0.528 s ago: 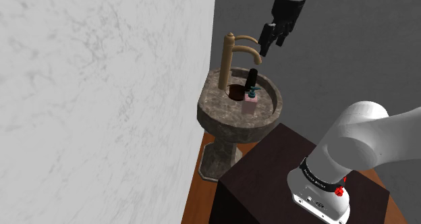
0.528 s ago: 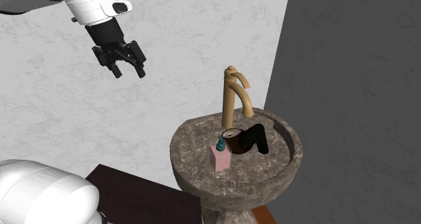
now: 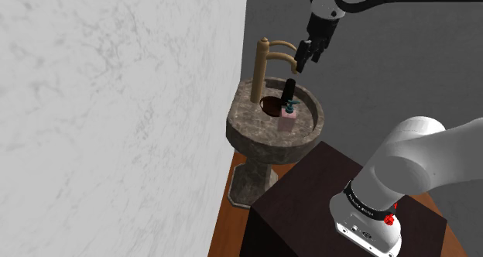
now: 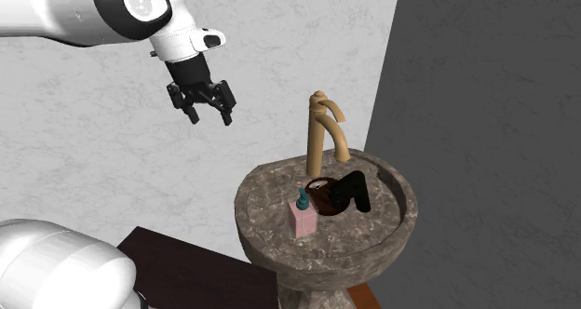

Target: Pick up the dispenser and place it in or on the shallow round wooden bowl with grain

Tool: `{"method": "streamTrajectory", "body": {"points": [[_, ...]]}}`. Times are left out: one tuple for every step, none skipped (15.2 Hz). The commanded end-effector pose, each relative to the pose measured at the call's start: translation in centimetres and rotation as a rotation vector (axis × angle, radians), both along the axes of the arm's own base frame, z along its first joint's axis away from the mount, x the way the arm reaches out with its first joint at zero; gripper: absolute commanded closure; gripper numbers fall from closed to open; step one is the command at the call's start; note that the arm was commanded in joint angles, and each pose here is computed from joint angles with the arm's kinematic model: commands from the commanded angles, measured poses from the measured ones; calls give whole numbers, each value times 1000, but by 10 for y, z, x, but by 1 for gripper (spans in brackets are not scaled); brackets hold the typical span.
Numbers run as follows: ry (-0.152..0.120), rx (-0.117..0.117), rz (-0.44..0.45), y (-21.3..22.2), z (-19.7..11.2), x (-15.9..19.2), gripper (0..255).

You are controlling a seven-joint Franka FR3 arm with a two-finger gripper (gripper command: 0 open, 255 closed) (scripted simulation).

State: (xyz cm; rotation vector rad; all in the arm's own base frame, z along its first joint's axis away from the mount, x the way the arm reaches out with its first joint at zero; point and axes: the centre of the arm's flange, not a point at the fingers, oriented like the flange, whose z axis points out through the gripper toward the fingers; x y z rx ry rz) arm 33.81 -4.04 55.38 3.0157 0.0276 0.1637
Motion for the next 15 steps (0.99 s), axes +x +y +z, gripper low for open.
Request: {"method": "streamTrajectory", "body": {"points": [[6,12,7,-18,-18,11,0],[10,18,9,-27,-27,16,0],[14,24,12,-36,-36,21,0],[18,30,15,-46,-45,27,0],[22,36,18,-55,-55,32,0],[26,42,20,-64,-64,37,0],[31,48,23,-73,-73,42,0],[35,54,26,-81,-83,48,0],[39,60,29,-90,-92,53,0],[43,66,31,-99,-102,58,0],[47,71,34,-107,-111,63,0],[51,77,37,-116,-121,69,0],[55,83,40,-125,-131,74,0],[59,89,42,-133,-140,79,0],[63,95,45,-141,-150,84,0]]}}
